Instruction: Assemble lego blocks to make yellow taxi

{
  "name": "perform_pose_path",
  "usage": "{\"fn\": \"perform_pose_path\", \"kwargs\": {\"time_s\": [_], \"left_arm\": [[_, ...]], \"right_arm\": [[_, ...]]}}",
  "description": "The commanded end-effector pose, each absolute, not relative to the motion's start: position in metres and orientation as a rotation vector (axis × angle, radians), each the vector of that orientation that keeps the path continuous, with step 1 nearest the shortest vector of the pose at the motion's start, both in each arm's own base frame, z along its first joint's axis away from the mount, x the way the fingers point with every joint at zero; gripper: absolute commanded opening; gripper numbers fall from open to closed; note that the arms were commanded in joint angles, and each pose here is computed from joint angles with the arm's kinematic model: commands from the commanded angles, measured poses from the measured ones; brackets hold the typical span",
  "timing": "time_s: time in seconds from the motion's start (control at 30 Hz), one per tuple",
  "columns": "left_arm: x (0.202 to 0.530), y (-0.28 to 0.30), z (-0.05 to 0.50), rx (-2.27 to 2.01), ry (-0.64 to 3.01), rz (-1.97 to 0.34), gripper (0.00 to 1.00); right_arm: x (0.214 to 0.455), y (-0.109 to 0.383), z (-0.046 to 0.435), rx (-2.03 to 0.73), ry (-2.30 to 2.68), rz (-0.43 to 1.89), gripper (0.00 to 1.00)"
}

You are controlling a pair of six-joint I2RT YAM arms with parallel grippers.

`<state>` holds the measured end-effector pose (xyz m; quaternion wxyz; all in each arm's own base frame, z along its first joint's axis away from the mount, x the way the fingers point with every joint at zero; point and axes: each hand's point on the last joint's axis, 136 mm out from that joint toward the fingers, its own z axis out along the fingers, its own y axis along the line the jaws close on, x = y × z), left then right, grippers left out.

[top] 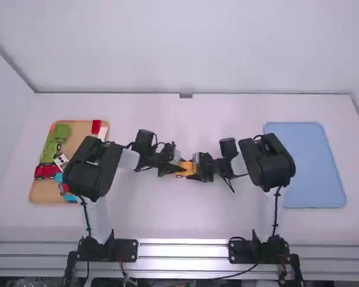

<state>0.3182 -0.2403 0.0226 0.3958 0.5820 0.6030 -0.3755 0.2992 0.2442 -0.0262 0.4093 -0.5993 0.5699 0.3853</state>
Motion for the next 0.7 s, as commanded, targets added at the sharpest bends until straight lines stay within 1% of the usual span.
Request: {"fn": "perform_pose_path", "kwargs": {"time_s": [0.0,0.27,0.33,0.43,0.5,0.53,0.57,0.6,0.63,0.67], "left_arm": [[0.291,-0.240,-0.035,1.578,1.769,-0.863,0.02],[0.279,-0.230,-0.065,1.686,1.937,-0.702,0.02],[0.279,-0.232,-0.063,1.683,1.929,-0.707,0.05],[0.282,-0.241,-0.048,1.635,1.847,-0.811,0.18],[0.285,-0.245,-0.038,1.608,1.799,-0.862,0.22],[0.289,-0.246,-0.029,1.579,1.754,-0.905,0.36],[0.290,-0.246,-0.028,1.576,1.748,-0.909,0.37],[0.292,-0.246,-0.022,1.557,1.718,-0.930,0.42],[0.296,-0.245,-0.016,1.534,1.687,-0.950,0.43],[0.298,-0.244,-0.012,1.518,1.663,-0.969,0.47]], "right_arm": [[0.299,0.250,-0.029,-1.520,1.440,0.973,0.43],[0.303,0.247,-0.029,-1.513,1.447,0.957,0.43],[0.303,0.246,-0.028,-1.508,1.448,0.959,0.43],[0.303,0.246,-0.029,-1.509,1.451,0.962,0.43],[0.302,0.246,-0.029,-1.509,1.450,0.963,0.43],[0.303,0.245,-0.029,-1.507,1.453,0.961,0.43],[0.303,0.245,-0.029,-1.507,1.453,0.961,0.43],[0.303,0.245,-0.029,-1.507,1.452,0.963,0.43],[0.302,0.246,-0.029,-1.509,1.449,0.966,0.43],[0.302,0.246,-0.029,-1.509,1.449,0.966,0.43]]}}
